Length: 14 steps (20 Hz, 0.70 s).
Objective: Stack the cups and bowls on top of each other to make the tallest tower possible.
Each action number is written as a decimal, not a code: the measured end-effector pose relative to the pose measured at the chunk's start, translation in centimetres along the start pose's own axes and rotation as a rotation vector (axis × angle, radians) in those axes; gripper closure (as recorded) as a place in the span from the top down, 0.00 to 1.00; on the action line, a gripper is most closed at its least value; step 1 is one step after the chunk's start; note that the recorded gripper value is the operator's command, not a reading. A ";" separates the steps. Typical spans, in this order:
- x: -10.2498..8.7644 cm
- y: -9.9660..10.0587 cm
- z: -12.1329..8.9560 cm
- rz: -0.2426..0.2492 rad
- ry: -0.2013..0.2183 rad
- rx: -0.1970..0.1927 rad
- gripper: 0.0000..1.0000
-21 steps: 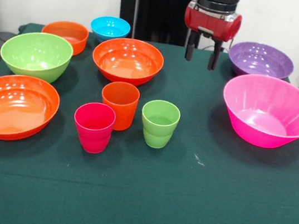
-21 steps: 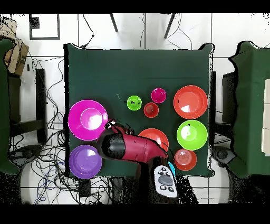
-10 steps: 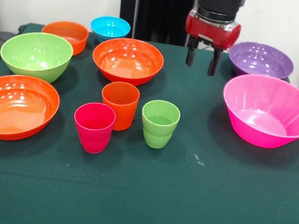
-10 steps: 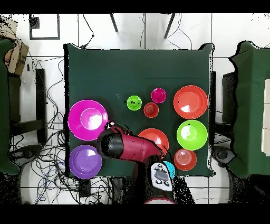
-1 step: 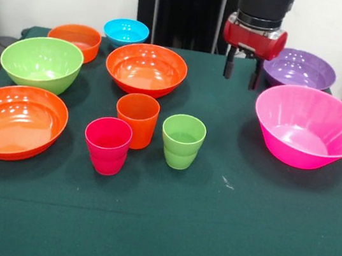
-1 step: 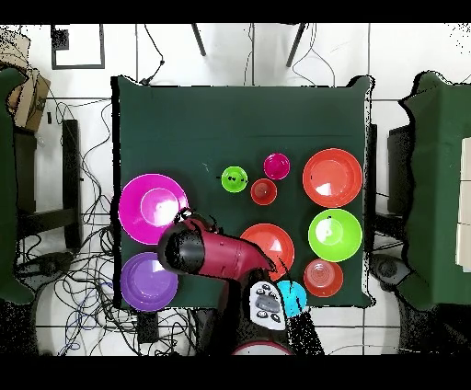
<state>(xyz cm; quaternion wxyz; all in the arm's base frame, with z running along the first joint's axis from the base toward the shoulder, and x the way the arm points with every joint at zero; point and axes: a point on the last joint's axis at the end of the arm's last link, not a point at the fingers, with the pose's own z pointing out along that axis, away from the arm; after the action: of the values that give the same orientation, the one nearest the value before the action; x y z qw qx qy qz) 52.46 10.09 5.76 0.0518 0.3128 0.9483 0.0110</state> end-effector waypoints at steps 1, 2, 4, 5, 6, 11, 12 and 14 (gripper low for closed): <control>-0.1 0.1 0.0 0.004 -0.001 -0.002 1.00; -0.2 0.2 0.0 0.006 -0.002 -0.003 1.00; -0.4 0.5 -0.1 0.017 -0.005 -0.007 1.00; -0.5 0.7 -0.1 0.021 -0.007 -0.009 1.00; -0.6 0.8 -0.2 0.023 -0.009 -0.010 1.00; -1.1 1.7 -0.1 0.042 -0.019 -0.017 1.00; -1.1 1.9 -0.1 0.044 -0.019 -0.017 1.00; -1.1 2.1 0.0 0.049 -0.020 -0.017 1.00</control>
<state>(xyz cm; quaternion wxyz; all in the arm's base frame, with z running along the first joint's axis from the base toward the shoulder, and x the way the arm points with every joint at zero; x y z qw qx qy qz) 54.63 11.14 5.98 0.0637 0.3356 0.9397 0.0172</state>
